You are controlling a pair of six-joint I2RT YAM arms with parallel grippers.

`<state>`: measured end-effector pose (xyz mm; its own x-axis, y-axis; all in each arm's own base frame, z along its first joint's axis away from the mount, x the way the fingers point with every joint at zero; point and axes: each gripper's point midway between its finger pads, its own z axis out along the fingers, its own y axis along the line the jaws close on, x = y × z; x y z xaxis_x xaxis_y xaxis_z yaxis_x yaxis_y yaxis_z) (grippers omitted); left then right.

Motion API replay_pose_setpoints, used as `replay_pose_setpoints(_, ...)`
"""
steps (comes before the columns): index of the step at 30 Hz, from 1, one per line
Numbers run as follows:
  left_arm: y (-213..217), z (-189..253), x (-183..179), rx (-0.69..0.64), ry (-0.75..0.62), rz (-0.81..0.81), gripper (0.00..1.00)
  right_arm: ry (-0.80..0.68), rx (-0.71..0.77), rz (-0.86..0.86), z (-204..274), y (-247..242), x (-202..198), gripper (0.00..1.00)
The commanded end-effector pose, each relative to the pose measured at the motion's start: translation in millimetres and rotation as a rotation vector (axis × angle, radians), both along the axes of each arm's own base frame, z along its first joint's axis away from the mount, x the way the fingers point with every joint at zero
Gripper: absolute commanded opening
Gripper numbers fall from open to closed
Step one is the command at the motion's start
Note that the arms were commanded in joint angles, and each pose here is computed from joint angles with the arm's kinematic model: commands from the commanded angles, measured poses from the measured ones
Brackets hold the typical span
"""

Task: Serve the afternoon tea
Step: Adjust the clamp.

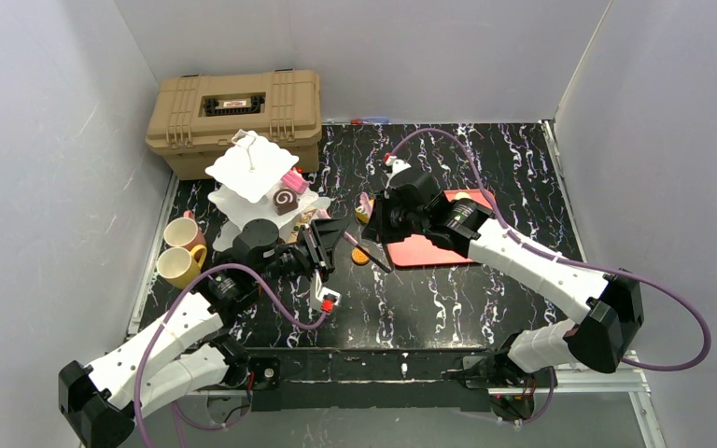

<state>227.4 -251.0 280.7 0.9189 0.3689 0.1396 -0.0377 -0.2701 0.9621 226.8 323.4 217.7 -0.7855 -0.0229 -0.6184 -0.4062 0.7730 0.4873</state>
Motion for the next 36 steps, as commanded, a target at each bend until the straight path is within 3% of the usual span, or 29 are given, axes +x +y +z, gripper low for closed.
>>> replay_pose_setpoints(1, 5.0, 42.7, -2.4, -0.078, -0.103, 0.007, 0.00, 0.020, -0.142, -0.088, -17.6, -35.8, 7.8, 0.02)
replay_pose_setpoints(16, 10.0, 49.8, -9.4, -0.082, -0.140, -0.003, 0.00, 0.047, -0.246, -0.139, -35.6, -60.5, 11.6, 0.04)
replay_pose_setpoints(28, 13.1, 51.7, -16.9, -0.083, -0.147, -0.018, 0.00, 0.077, -0.192, -0.190, -38.8, -70.6, 21.6, 0.04)
replay_pose_setpoints(31, 8.2, 46.1, -14.4, -0.077, -0.138, -0.029, 0.00, 0.081, -0.122, -0.144, -27.5, -54.9, 21.0, 0.09)
replay_pose_setpoints(36, 0.0, 40.1, -6.4, -0.069, -0.103, -0.031, 0.01, 0.082, 0.025, 0.008, 3.3, -20.5, 10.7, 0.36)
